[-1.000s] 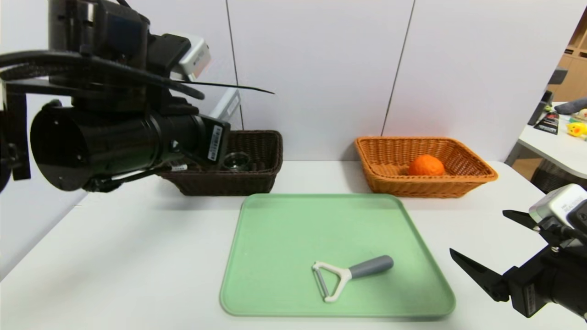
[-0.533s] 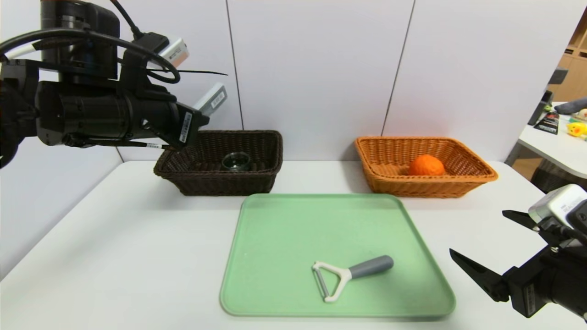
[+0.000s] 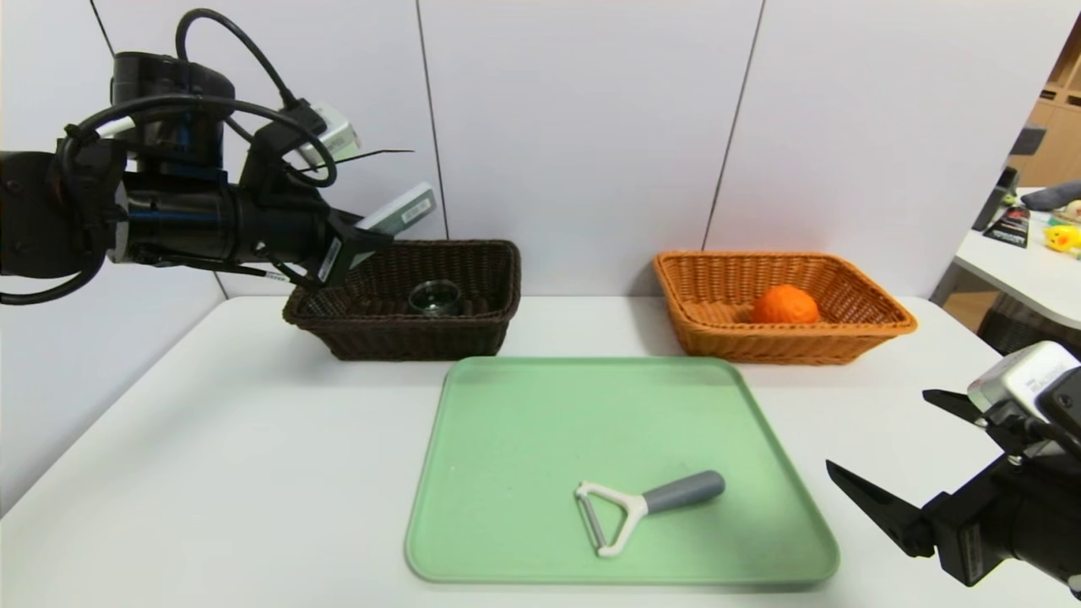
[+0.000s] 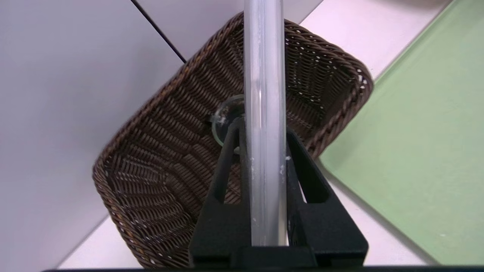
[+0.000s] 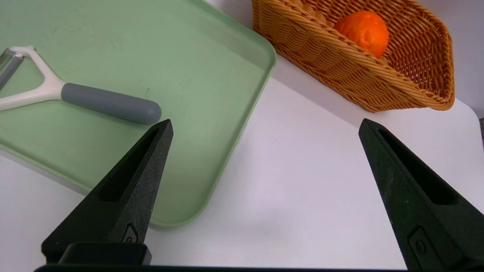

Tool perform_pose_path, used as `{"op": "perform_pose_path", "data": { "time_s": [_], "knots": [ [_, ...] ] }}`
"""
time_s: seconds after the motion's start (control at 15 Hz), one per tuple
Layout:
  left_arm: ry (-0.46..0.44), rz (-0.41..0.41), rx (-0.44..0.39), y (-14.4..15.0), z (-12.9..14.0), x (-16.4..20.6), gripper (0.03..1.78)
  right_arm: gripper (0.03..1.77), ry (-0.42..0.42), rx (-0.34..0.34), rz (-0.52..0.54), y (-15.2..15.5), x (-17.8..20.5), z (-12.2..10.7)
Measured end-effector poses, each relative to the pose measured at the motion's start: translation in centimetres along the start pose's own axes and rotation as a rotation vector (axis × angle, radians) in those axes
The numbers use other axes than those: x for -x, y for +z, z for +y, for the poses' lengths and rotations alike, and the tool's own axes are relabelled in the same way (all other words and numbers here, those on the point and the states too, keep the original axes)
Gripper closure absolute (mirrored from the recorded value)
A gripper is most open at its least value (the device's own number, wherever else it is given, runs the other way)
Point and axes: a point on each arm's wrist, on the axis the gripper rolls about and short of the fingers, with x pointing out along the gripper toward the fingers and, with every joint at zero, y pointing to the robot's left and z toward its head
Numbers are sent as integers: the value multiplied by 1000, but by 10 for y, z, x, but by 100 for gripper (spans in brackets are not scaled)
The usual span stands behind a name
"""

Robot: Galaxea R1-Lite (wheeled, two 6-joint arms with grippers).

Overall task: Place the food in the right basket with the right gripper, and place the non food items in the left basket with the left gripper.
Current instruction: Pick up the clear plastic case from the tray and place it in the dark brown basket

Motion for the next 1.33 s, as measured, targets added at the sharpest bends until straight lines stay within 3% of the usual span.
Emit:
{"op": "perform_pose_path", "data": {
  "time_s": [0.27,0.47,1.33],
  "knots": [
    [-36,-23,-123,-9,19,-15,152,11,1,1,5,-1,0,0],
    [-57,5,-180,-22,24,-32,152,11,3,6,12,-3,0,1],
    [-129,138,-121,-82,32,-105,152,11,13,16,34,-8,-3,3]
  ]
}}
